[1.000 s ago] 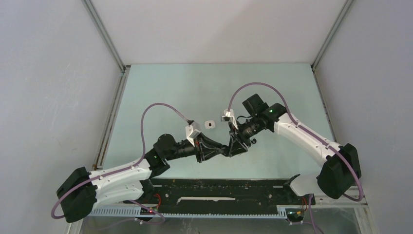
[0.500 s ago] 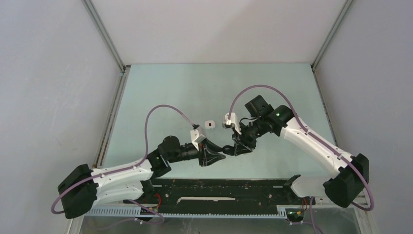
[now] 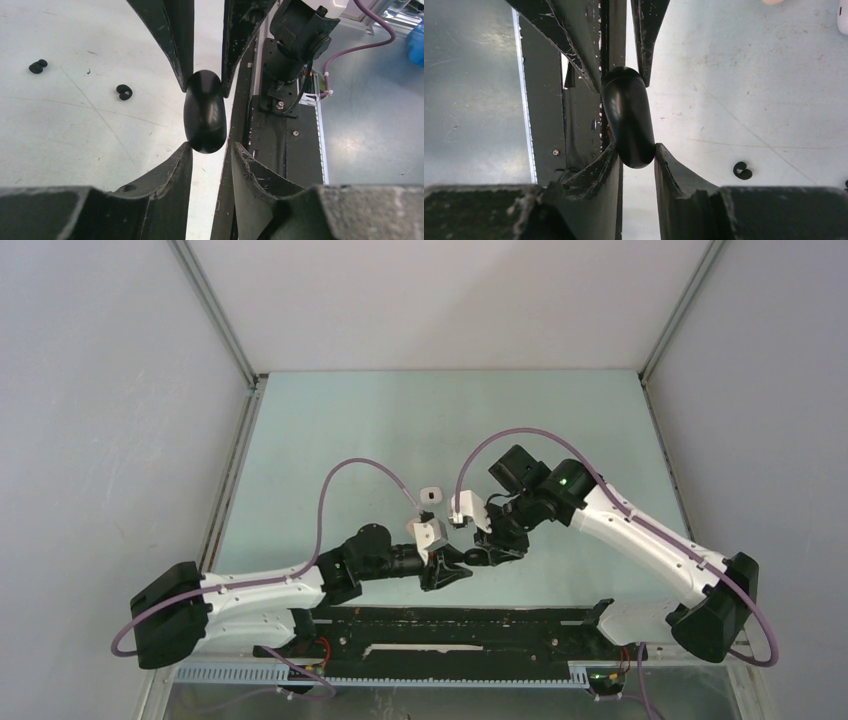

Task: Insert the wireless bluetooth earbuds into the charging case
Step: Pick up the charging case at the center of the board, then open the charging case.

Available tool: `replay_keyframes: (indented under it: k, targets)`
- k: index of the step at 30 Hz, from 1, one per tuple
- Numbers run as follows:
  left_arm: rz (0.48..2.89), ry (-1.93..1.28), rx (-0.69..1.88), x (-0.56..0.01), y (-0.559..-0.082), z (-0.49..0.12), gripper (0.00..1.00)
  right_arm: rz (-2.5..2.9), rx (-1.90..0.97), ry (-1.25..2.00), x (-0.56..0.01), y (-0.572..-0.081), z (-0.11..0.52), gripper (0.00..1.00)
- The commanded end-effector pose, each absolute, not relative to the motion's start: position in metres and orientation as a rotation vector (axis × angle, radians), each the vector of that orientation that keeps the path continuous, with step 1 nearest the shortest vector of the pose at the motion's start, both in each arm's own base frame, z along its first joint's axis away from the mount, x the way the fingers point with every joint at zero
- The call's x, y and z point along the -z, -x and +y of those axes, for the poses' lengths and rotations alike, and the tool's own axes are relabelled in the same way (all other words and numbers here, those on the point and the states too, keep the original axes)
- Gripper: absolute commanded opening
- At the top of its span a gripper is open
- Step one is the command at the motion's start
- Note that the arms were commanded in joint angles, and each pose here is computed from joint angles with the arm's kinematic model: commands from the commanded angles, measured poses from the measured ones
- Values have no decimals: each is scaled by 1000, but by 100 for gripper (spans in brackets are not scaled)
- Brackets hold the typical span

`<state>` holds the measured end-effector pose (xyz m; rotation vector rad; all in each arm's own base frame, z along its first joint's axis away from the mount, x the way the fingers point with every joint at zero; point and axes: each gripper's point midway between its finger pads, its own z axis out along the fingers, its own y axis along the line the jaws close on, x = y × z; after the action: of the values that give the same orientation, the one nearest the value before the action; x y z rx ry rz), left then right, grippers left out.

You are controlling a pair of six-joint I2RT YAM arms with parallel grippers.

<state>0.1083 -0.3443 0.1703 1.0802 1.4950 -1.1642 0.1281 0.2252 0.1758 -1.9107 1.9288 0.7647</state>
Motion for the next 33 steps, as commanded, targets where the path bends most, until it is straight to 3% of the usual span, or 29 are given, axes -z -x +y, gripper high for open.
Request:
replay_keyframes:
  k: [1,7,16,18,24,33]
  targets:
    - [1372,-1055,1136,-197,-113,-351,40,1925,-708,1946,-181,-131,224,19]
    - [1357,-1048,1169,-199,-110,-359,37,1931,-709,1952,-181,-130,227,19]
    - [1354,-1030,1190,-201,-108,-361,16,1940,-722,1942,-181,-128,227,20]
    - [1348,-1021,1190,-203,-108,-360,12,1942,-726,1935,-182,-128,227,25]
    - [1333,-984,1186,-207,-109,-353,10,1920,-948,1740,-208,-134,232,53]
    - [1305,-932,1204,-217,-109,-348,8,1909,-1099,1707,-206,-123,232,57]
